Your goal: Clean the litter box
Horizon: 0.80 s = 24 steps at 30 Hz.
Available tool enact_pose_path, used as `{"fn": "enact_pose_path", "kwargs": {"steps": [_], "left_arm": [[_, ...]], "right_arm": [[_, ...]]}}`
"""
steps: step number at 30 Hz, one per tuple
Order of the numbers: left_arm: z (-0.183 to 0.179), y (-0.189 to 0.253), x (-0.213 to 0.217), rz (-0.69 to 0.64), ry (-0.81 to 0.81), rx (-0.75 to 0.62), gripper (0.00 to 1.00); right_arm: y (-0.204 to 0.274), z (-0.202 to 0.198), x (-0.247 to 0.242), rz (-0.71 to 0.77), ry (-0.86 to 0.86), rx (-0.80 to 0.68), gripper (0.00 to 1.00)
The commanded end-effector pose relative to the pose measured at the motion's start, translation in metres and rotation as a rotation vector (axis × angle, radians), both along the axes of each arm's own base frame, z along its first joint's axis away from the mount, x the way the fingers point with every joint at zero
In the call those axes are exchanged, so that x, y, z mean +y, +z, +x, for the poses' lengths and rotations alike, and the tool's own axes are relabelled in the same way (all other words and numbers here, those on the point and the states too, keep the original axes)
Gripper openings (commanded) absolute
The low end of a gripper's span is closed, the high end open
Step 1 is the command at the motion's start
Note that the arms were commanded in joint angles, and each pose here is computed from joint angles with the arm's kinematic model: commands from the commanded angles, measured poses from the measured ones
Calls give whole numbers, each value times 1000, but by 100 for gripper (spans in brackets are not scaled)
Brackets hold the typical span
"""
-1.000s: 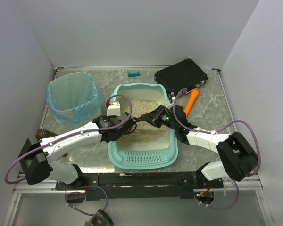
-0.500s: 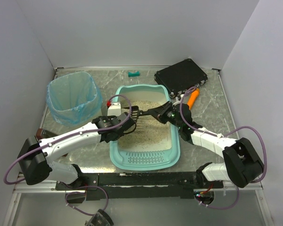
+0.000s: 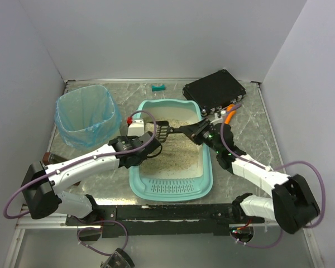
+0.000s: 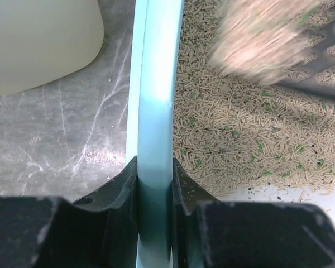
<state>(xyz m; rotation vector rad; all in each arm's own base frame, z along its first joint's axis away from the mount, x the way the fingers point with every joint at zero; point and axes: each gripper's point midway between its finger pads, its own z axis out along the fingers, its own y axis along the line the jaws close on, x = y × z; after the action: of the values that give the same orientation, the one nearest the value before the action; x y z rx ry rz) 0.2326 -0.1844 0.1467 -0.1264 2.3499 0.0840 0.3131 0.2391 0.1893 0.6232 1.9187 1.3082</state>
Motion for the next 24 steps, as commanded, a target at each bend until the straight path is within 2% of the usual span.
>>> {"fn": "enact_pose_path", "kwargs": {"steps": [1, 8, 11, 12, 24], "left_arm": [[34, 70, -20, -297, 141, -277, 1], [33, 52, -16, -293, 157, -272, 1], [32, 47, -16, -296, 163, -269, 1], [32, 46, -16, -296, 158, -271, 1], [35, 38, -19, -355, 144, -278, 1]], "right_arm": [[41, 0, -27, 58, -71, -113, 0], [55, -12, -52, 98, -83, -169, 0], [50, -21, -61, 106, -67, -224, 0], [38, -21, -69, 111, -81, -201, 0], [64, -50, -63, 230, 147, -365, 0]]}}
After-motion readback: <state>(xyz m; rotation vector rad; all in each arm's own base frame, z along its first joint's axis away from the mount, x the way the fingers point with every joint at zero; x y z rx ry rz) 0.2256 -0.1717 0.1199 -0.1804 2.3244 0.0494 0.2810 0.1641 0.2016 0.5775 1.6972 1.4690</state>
